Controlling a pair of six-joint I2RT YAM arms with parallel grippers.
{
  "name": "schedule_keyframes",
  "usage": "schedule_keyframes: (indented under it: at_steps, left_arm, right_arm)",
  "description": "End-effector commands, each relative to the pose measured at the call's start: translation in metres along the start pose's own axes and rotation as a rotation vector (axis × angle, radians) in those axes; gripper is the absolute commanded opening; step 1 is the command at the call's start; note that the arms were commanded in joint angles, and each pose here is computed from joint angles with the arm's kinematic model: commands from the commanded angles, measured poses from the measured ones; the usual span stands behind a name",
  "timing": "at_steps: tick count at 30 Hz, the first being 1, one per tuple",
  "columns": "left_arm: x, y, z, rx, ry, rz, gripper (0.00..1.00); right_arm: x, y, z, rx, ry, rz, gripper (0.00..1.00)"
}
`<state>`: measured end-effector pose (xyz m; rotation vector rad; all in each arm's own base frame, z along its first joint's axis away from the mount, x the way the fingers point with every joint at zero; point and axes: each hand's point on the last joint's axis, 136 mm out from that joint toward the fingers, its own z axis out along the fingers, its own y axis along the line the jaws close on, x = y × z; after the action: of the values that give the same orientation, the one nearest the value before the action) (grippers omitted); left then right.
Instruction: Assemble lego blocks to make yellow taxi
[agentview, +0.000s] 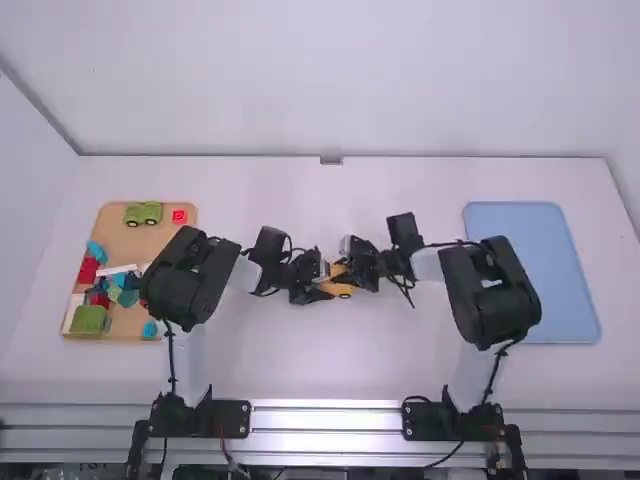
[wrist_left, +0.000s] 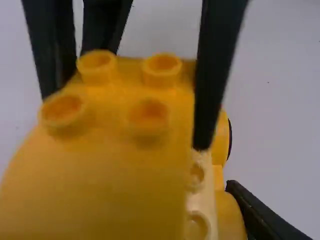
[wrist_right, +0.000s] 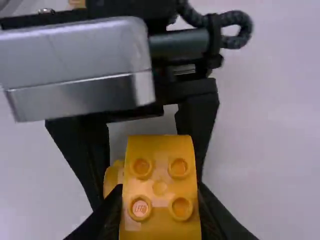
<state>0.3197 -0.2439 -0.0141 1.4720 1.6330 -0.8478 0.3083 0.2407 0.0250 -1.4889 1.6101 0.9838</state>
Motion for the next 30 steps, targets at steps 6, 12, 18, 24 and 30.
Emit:
schedule_keyframes:
  at_steps: [6,12,18,24,30]
  left_arm:
    - [0.011,-0.007,0.001,0.014,0.012,-0.022,0.02]
    - [0.013,-0.005,0.001,0.0,0.029,-0.025,0.02]
    - [0.013,-0.005,0.001,0.0,0.029,-0.026,0.02]
    - [0.013,-0.006,0.001,0.006,0.023,-0.027,0.02]
    - [0.013,-0.006,0.001,0.007,0.025,-0.029,0.02]
  right_arm:
    - [-0.005,0.013,-0.007,-0.042,-0.016,-0.102,0.0]
    - [0.002,0.02,-0.007,-0.056,0.008,-0.087,0.0]
    - [0.019,0.02,-0.002,-0.032,0.097,-0.09,0.0]
    - [0.019,0.009,0.002,0.018,0.128,-0.098,0.0]
    - [0.026,0.008,0.004,0.02,0.141,-0.091,0.0]
